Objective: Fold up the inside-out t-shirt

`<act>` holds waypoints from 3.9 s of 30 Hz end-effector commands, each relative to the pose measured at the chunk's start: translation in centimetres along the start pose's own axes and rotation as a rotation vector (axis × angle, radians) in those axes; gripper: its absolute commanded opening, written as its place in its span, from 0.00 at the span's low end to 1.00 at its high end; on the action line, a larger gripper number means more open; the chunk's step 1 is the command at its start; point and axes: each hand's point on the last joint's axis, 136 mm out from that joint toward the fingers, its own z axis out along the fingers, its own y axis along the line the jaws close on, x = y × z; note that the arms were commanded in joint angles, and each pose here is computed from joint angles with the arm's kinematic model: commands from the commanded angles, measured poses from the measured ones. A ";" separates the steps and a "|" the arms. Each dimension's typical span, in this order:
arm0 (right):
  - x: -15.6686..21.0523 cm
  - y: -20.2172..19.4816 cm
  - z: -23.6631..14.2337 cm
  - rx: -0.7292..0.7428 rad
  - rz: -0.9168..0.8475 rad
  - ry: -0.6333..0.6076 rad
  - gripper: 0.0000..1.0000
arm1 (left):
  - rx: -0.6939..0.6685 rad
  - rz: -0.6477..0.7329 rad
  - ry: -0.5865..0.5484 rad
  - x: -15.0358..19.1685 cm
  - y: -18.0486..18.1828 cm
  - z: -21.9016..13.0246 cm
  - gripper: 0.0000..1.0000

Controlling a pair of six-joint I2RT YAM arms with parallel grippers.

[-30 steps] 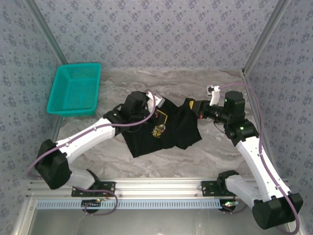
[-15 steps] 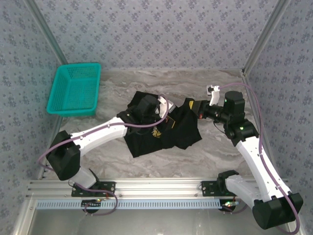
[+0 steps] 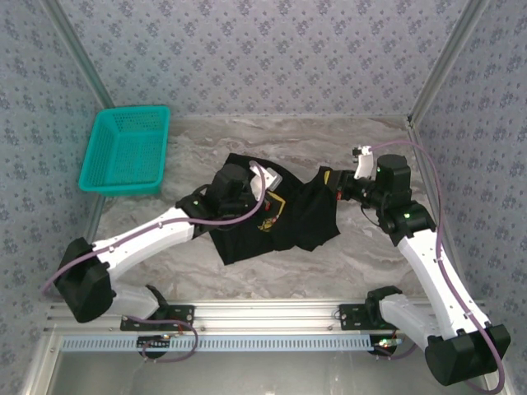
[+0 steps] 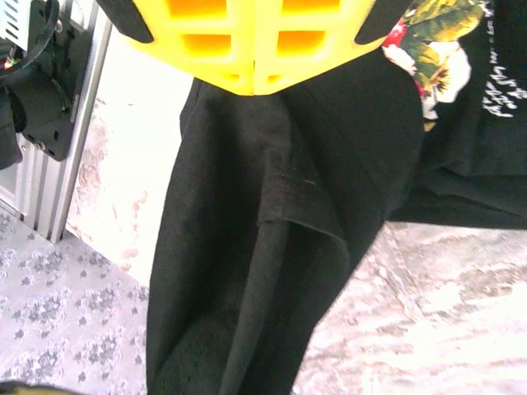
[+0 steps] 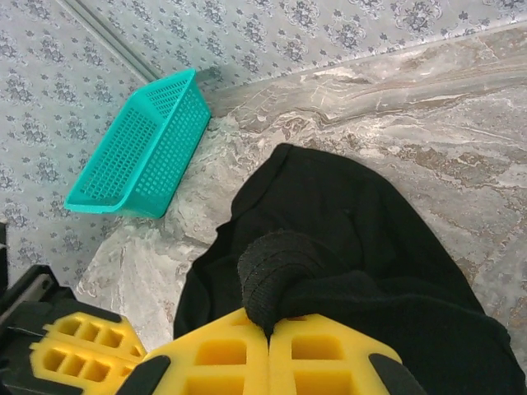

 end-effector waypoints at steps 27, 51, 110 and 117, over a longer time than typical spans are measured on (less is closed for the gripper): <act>-0.6 1.0 -0.7 -0.024 -0.030 -0.022 0.00 | 0.071 0.034 0.089 -0.5 -0.3 5.4 0.00; 2.4 -3.9 -0.5 0.220 -0.024 0.074 0.00 | 0.071 0.091 -0.199 -2.2 0.1 -3.8 0.00; 11.7 -1.4 9.5 -0.040 -0.019 0.472 0.00 | -0.161 -0.110 0.019 9.9 5.5 -5.7 0.00; 17.1 -2.9 4.6 0.031 0.050 0.513 0.03 | -0.185 -0.346 0.211 16.6 6.3 -3.7 0.00</act>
